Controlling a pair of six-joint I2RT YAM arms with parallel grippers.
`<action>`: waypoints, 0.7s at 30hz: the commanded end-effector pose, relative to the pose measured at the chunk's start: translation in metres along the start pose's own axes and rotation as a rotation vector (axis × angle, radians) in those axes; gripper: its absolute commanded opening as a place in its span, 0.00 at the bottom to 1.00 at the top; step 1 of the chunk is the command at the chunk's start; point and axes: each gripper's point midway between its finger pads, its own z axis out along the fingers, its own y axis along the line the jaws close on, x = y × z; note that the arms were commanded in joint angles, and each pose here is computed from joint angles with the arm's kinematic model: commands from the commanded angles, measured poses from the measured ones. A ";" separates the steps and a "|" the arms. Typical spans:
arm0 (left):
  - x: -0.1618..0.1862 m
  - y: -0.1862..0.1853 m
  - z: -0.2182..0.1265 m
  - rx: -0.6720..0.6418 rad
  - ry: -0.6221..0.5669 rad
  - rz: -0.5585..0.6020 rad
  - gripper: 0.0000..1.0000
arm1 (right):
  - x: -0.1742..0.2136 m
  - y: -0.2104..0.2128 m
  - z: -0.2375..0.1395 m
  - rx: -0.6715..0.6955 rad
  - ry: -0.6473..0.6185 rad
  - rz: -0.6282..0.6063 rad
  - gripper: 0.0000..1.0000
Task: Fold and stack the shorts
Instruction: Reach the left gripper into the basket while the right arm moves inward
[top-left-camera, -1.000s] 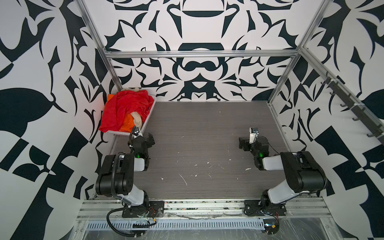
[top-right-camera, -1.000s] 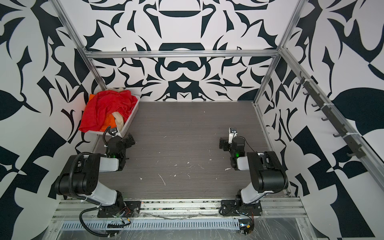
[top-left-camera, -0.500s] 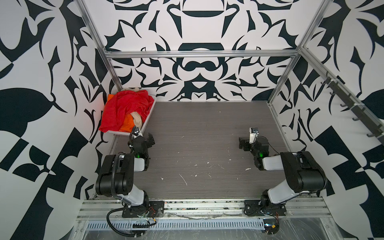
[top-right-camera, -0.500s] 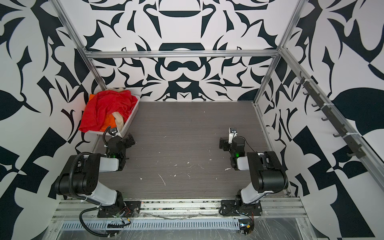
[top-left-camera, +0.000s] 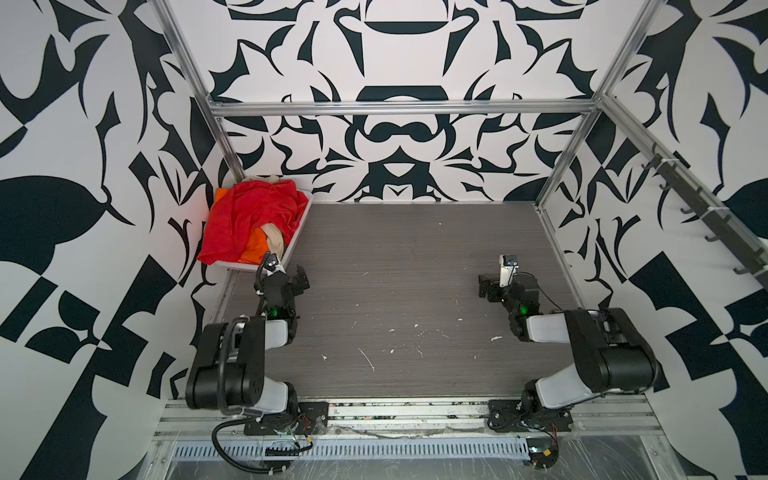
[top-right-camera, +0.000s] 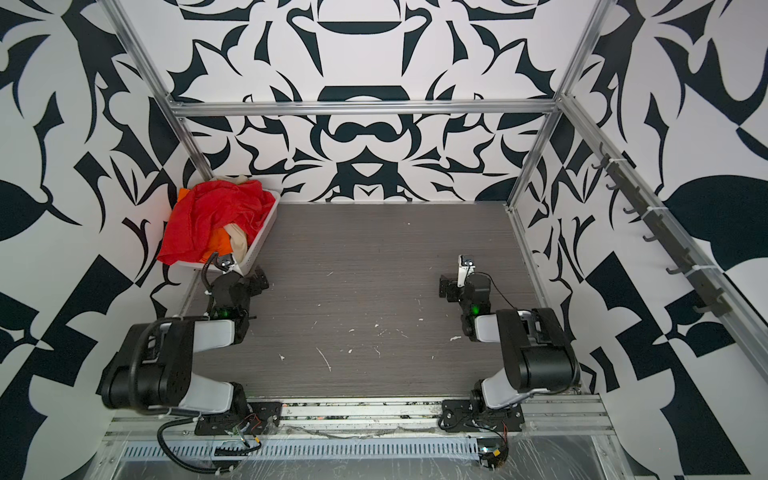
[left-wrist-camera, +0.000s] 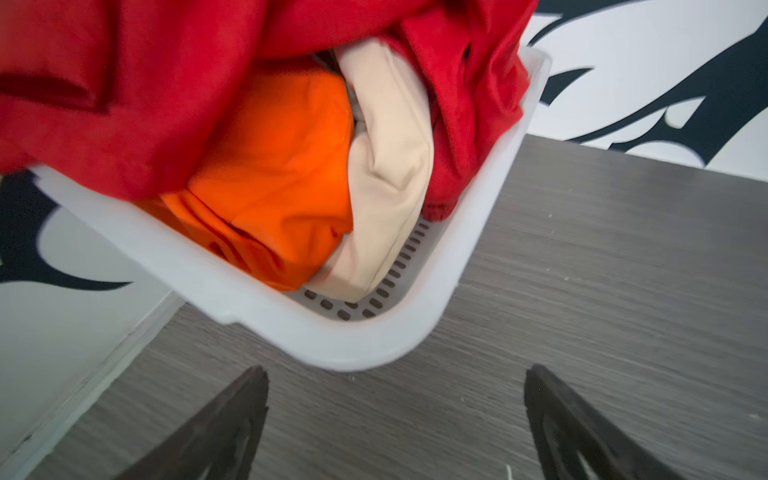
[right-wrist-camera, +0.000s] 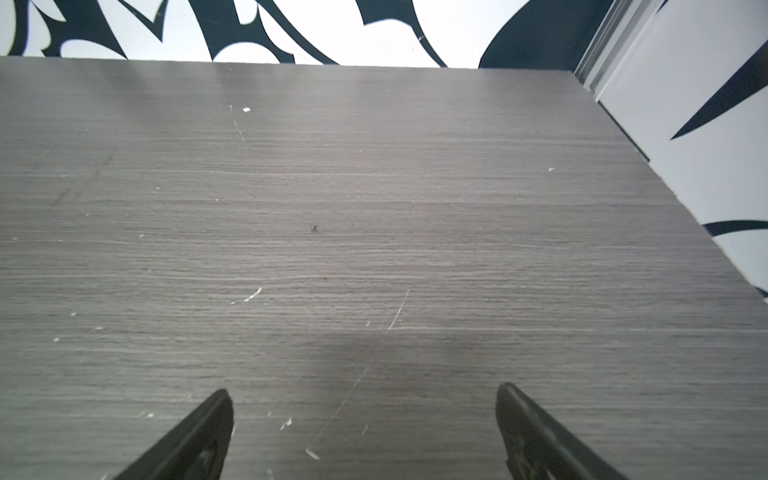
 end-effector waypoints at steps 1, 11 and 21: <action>-0.014 0.001 -0.018 -0.004 0.047 -0.011 0.98 | -0.041 0.008 -0.017 -0.040 -0.010 0.002 1.00; -0.031 0.008 -0.074 -0.007 0.163 -0.131 0.89 | -0.103 0.054 -0.086 -0.281 0.070 0.281 1.00; -0.061 -0.036 -0.091 0.172 0.427 -0.208 0.89 | -0.097 0.115 -0.106 -0.459 0.173 0.400 1.00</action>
